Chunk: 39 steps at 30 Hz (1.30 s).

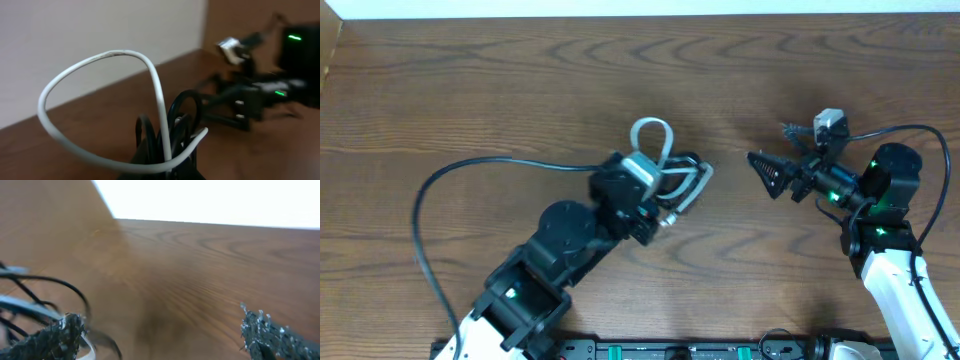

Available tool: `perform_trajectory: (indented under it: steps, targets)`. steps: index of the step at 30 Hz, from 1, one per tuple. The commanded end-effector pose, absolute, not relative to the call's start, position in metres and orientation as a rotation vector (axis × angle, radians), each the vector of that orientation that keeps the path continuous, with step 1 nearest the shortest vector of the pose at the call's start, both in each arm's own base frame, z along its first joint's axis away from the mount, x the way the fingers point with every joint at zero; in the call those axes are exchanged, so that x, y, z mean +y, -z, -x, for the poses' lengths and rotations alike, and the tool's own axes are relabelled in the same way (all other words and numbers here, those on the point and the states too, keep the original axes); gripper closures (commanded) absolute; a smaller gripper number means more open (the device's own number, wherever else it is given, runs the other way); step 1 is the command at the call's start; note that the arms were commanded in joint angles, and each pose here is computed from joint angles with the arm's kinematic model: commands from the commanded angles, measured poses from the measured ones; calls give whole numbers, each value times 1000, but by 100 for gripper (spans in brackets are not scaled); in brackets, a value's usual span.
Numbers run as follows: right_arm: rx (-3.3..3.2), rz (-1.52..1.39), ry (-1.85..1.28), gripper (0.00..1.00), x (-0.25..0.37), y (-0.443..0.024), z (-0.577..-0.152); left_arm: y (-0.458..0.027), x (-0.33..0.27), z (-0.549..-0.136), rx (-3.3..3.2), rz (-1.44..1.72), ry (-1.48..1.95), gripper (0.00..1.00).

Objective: Untangle cables

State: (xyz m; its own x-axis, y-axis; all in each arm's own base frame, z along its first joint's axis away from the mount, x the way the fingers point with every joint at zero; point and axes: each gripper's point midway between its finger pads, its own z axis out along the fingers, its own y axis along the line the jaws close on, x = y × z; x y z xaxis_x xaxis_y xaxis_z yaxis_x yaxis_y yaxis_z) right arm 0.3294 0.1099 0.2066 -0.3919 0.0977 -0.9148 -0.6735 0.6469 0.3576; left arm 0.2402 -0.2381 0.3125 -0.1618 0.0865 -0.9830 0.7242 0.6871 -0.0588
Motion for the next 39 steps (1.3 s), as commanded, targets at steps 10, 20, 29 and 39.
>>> perform_trajectory:
  steps: [10, 20, 29, 39]
  targets:
    - [1467, 921, -1129, 1, 146, -240, -270, -316, -281, -228, 1601, -828, 862, 92]
    - [1284, 1133, -1198, 1, 170, -255, -238, -313, -285, -232, 1602, -828, 862, 92]
    - [1215, 1203, -1201, 51, 189, -259, -228, -317, -285, -232, 1587, -821, 866, 92]
    - [1257, 1152, -1178, 99, 188, -259, -237, -316, -285, -232, 1593, -822, 865, 61]
